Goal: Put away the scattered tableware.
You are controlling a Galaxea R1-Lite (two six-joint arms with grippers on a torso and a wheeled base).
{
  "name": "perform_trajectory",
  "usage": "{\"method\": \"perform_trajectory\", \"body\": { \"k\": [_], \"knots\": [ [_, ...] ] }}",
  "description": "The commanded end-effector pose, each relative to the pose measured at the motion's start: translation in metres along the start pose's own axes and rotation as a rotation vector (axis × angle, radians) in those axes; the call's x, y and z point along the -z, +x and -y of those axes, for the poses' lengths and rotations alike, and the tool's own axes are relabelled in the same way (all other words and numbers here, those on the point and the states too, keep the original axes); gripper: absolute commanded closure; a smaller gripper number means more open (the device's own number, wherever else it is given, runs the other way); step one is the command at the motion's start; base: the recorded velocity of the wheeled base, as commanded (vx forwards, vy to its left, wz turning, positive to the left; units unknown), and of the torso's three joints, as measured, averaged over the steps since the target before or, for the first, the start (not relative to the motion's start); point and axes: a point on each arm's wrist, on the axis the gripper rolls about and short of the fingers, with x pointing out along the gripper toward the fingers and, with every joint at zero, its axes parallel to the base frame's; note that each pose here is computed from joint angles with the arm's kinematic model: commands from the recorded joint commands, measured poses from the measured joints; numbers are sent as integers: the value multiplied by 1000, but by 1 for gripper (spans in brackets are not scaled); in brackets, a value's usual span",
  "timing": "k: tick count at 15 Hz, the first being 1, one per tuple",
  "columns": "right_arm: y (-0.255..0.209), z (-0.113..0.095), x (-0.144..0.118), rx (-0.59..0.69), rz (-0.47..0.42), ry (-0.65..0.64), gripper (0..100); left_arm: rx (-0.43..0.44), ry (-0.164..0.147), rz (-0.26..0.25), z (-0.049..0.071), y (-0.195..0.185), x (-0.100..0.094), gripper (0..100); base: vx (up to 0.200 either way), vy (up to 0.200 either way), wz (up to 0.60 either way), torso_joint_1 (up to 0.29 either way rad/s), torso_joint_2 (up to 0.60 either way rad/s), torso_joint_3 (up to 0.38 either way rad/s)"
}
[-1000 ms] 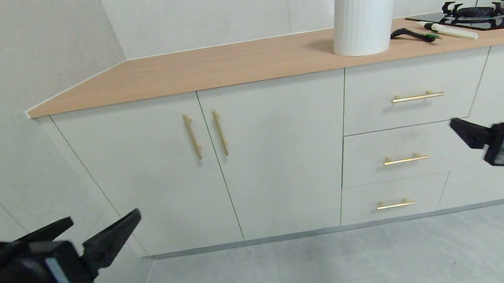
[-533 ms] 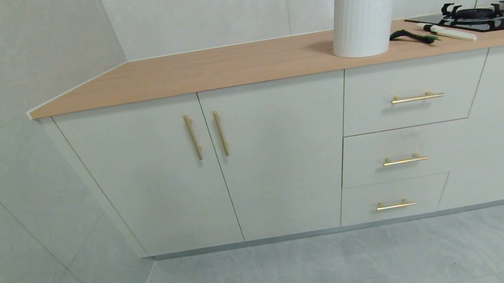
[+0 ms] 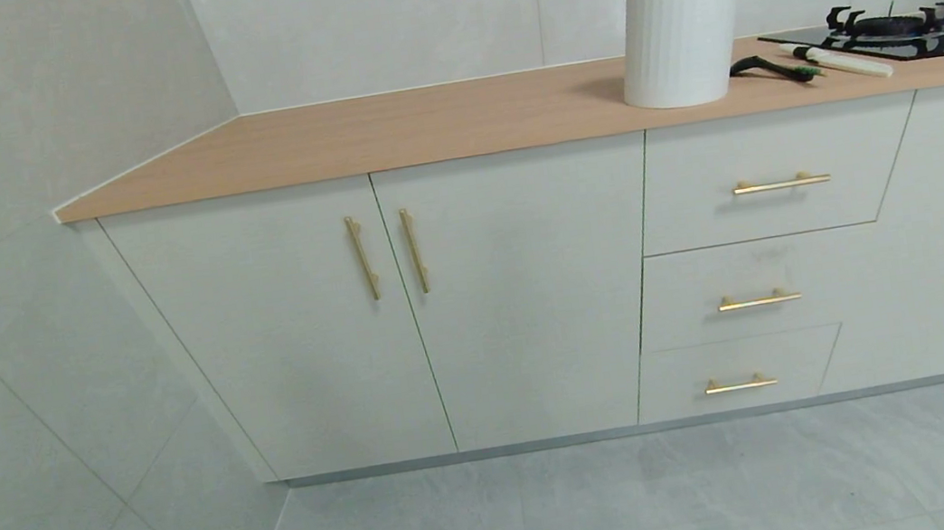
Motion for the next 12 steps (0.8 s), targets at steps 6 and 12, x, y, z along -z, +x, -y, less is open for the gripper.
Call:
{"method": "perform_trajectory", "body": {
  "k": [6,12],
  "knots": [
    [-2,-12,56,-54,-104,-64,0,-16,80,-27,2,0,51,0,0,0,0,0,0,0],
    [-4,-18,73,-245,-190,-97,0,181,65,-15,8,4,62,0,0,0,0,0,0,0]
  ]
}}
